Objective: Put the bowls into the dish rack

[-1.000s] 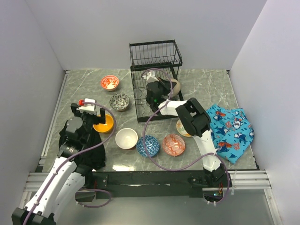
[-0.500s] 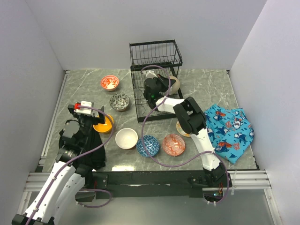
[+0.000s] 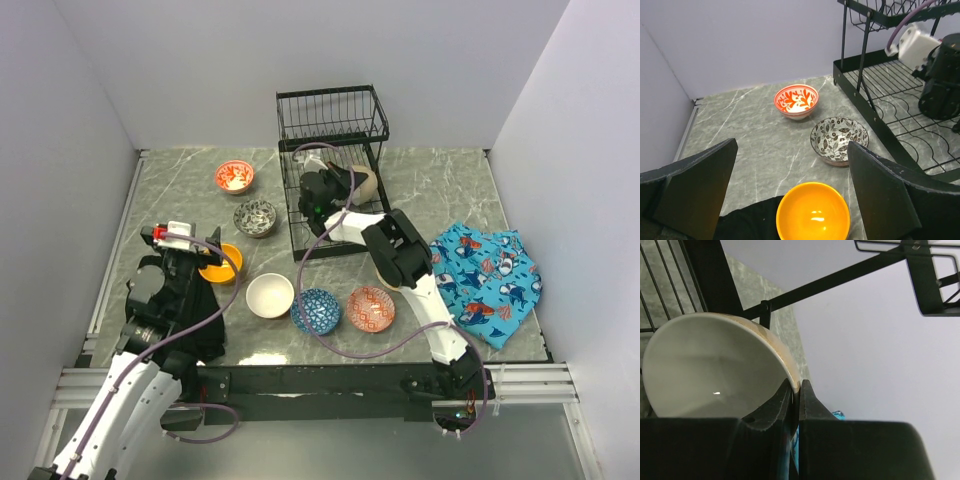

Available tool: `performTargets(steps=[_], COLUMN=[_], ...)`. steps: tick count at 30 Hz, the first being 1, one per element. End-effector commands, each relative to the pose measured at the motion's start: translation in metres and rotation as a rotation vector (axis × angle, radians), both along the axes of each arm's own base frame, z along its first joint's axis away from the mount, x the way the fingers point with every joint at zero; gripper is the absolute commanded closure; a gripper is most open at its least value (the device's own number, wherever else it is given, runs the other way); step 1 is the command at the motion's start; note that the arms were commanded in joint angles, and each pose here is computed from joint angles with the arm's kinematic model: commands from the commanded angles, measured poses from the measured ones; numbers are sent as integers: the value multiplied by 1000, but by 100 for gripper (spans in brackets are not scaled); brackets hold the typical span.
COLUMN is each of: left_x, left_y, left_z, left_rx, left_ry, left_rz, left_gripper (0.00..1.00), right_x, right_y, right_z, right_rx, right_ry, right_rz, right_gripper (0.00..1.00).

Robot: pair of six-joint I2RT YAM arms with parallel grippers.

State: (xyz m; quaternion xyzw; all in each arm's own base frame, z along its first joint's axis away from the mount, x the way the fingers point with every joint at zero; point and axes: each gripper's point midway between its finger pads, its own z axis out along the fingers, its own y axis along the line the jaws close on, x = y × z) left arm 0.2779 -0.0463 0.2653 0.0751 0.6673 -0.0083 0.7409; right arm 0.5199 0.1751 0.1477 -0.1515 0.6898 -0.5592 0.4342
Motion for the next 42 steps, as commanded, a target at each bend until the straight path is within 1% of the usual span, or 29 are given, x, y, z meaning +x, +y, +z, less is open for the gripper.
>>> performTargets(steps=[1, 6, 8, 12, 17, 28, 42], left_x=[-5, -9, -10, -13, -12, -10, -9], left_y=[-2, -1, 0, -2, -3, -5, -3], left_z=[16, 20, 22, 24, 20, 18, 18], left_rx=[-17, -17, -20, -23, -16, -14, -4], left_ry=[-67, -78, -90, -102, -87, -70, -80], left_rz=[-19, -21, -20, -32, -41, -45, -33], left_gripper=[1, 1, 1, 1, 1, 1, 1], right_x=[-2, 3, 1, 1, 4, 11, 11], right_y=[19, 16, 14, 15, 9, 11, 23], right_z=[-4, -13, -20, -23, -36, -60, -80], right_rx=[7, -16, -39, -31, -52, -61, -113], right_ry=[-16, 0, 31, 39, 78, 94, 142], right_rz=[19, 25, 22, 12, -9, -17, 44], right_gripper=[100, 100, 100, 100, 100, 100, 100])
